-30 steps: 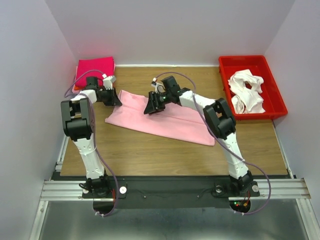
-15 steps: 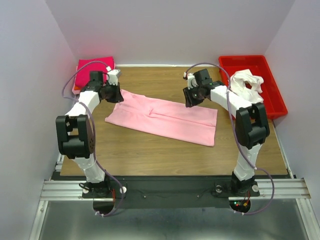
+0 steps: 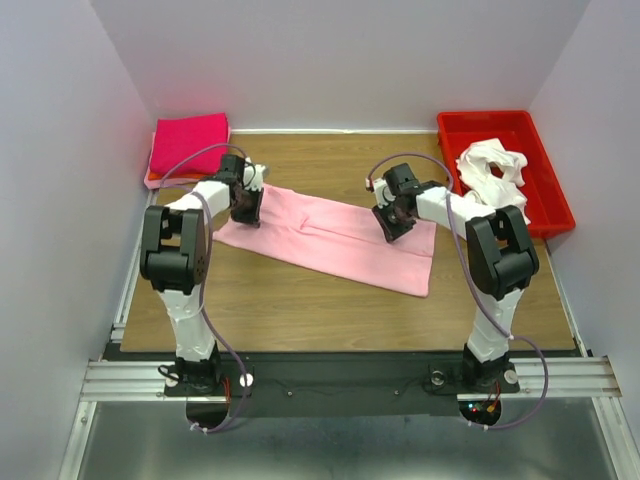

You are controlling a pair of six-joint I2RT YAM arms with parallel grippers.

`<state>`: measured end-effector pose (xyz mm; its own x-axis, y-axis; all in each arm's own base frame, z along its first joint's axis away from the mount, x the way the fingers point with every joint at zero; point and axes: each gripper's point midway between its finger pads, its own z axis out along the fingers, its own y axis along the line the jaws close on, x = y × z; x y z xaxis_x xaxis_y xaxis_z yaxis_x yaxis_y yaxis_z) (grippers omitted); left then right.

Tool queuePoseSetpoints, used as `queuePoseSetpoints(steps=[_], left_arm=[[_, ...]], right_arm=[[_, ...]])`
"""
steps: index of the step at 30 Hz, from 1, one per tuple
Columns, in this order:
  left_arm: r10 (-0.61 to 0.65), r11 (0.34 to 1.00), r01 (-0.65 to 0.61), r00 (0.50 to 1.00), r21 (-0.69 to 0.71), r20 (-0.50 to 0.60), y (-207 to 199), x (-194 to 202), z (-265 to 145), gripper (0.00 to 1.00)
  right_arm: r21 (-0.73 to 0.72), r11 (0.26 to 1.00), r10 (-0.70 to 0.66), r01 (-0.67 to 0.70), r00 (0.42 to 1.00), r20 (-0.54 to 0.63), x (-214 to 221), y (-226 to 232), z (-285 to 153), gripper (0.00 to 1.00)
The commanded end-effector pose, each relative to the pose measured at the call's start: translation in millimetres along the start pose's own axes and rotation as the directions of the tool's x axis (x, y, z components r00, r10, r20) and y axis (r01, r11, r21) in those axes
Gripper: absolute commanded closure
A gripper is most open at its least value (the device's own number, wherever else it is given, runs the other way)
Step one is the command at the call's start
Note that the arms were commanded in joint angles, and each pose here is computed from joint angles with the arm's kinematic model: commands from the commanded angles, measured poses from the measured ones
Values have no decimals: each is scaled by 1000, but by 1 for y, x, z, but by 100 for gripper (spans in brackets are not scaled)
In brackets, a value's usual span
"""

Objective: Fold and stack the t-shirts
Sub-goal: Fold the tshirt

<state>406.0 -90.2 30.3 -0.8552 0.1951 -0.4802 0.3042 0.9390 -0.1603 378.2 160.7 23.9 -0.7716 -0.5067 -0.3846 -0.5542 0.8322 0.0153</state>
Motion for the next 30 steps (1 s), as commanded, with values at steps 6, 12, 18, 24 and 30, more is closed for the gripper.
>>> queuePoseSetpoints(steps=[6,12,18,24,30], left_arm=[[201,980,-201,979,-11,36,-13,-106,67,100],[279,958,-286,913,-22,297,-46,-219,9,99],[227,961,-270,895,62,384,-68,-208,-43,98],[161,955,-215,954,203,253,-83,-141,-20,98],[144,941,-189,974,282,174,-91,-91,-5,97]], right_arm=[[-463,885,-48,-38,984,-172,71,153,-32,68],[-554,832,-31,38,999,22,18,170,-89,58],[-434,896,-97,98,995,25,28,143,-70,59],[-419,906,-59,64,998,23,18,141,-47,63],[-421,905,-6,62,991,133,-21,144,-57,63]])
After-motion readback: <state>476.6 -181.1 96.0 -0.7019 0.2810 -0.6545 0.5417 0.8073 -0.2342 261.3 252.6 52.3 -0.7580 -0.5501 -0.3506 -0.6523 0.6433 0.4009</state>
